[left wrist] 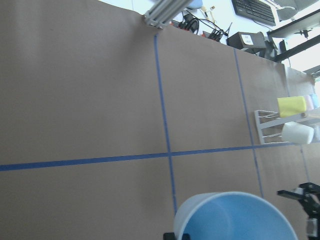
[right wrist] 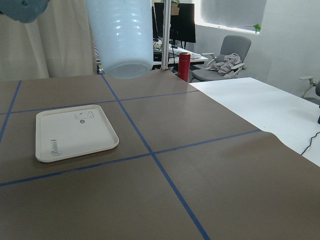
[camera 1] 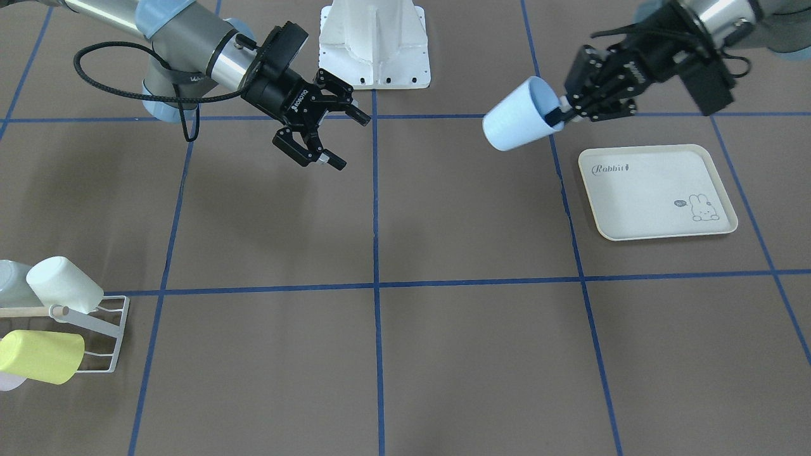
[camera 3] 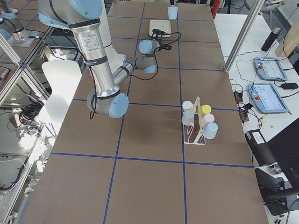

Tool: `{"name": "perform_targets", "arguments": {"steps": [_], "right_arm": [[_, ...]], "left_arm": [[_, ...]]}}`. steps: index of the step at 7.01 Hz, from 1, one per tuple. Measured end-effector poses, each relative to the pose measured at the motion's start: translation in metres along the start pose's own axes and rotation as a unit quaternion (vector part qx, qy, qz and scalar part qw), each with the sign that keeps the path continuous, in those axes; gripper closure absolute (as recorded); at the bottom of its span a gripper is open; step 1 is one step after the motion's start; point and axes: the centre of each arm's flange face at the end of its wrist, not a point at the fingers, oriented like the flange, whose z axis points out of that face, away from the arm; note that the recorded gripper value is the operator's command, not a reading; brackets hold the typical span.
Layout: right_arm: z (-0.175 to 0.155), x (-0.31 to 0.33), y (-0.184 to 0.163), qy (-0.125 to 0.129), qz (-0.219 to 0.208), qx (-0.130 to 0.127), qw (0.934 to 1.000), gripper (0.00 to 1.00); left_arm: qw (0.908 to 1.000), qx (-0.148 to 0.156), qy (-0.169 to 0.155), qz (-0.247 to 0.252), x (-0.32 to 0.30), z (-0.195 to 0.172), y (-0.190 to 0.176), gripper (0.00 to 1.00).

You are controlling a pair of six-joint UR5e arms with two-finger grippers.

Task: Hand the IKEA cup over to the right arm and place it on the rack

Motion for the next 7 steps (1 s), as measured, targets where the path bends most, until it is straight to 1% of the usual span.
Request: {"name": "perform_targets", "arguments": {"steps": [1,2,3,5,7], "right_arm": [[0.001,-0.002,-0.002,0.001,-0.006,0.012,0.9999,0.01],[0.001,-0.003,-0.004,0.001,-0.013,0.017,0.9998,0.01],[0.002,-0.004,-0.005,0.002,-0.015,0.02,0.9997,0.01],[0.002,-0.008,-0.006,-0.001,-0.017,0.022,0.9996,0.01],[0.003,-0.013,-0.007,-0.004,-0.017,0.024,0.9996,0.01]], "left_arm": [[0.9993,-0.016,0.032,-0.012,0.024,0.033,0.017,1.0],[0.9983,-0.019,0.051,-0.022,0.042,0.056,0.028,1.0],[0.9976,-0.016,0.061,-0.029,0.053,0.071,0.034,1.0],[0.9972,-0.008,0.065,-0.036,0.061,0.095,0.03,1.0],[0.9975,-0.006,0.057,-0.042,0.058,0.112,0.02,1.0]]}}
